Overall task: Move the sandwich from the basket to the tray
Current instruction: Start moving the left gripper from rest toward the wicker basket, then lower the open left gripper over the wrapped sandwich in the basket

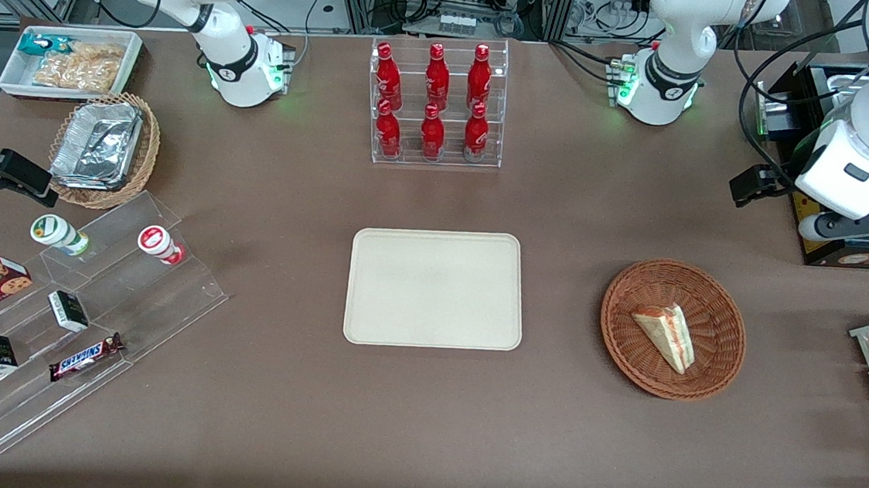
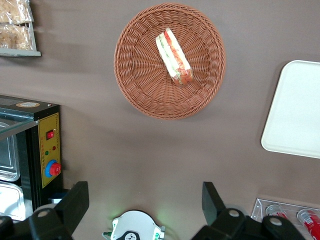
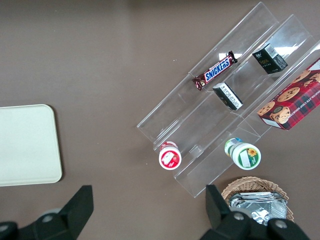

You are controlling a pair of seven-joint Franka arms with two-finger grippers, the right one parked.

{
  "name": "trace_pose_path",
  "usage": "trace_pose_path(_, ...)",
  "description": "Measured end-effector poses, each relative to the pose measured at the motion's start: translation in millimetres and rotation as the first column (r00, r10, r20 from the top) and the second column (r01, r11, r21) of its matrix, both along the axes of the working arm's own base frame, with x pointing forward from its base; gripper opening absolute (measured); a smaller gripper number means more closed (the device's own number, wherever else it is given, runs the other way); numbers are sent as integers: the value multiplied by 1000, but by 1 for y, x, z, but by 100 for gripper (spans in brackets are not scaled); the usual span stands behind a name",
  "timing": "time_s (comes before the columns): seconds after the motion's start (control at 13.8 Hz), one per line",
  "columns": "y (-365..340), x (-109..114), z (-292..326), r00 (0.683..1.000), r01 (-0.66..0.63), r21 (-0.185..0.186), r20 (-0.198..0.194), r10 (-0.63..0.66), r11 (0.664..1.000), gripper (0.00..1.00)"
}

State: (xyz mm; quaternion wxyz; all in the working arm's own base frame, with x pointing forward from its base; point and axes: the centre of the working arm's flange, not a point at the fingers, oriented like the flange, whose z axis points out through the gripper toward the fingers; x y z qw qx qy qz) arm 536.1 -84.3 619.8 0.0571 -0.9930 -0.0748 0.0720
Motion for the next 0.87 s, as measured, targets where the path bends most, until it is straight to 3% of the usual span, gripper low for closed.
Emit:
trace_pose_path(0.43, 1, 2, -5, 1000, -1, 0, -12, 1, 1000, 100)
trace_pose_path(0.65, 9, 18, -42, 997, -15, 0, -82, 15, 1000, 100)
trace_pose_path(0.87, 34, 48, -119, 979, -57, -3, -197, 55, 998, 100)
